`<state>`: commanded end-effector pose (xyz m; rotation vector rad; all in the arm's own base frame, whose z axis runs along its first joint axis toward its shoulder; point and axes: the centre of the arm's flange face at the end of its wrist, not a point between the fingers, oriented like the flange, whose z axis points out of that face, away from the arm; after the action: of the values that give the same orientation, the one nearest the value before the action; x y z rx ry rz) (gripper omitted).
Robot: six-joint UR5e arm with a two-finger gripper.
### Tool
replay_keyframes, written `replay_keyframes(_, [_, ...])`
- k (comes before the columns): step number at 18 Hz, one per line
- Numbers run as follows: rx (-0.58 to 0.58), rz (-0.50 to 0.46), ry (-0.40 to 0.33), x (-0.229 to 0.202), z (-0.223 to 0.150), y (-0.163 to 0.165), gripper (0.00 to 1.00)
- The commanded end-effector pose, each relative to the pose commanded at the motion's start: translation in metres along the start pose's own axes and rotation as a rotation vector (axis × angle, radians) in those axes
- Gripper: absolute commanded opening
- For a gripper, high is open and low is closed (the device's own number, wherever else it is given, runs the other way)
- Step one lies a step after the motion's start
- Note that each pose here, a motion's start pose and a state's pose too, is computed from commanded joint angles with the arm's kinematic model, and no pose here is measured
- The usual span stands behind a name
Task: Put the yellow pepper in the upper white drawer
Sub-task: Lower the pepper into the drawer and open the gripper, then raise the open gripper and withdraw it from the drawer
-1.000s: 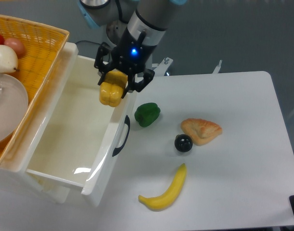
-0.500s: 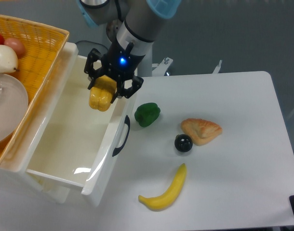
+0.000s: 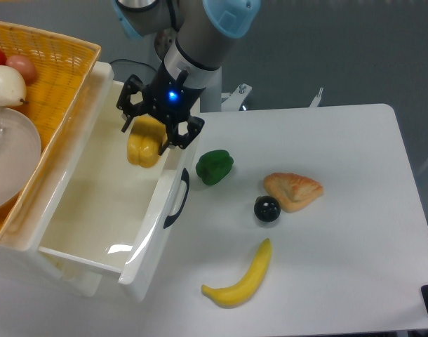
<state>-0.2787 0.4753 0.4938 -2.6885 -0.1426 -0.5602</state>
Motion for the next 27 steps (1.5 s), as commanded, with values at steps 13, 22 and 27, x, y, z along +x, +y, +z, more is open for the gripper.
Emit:
replay_keyframes(13, [0.077,0.030,-0.093,-0.022,-0.025,-0.002,1.00])
replay_keyframes(22, [-0.076,0.175,-0.181,-0.073,-0.008,0.010,1.00])
replay_keyframes(27, [-0.132,0.229,-0.180,-0.091,0.006,0.013,1.00])
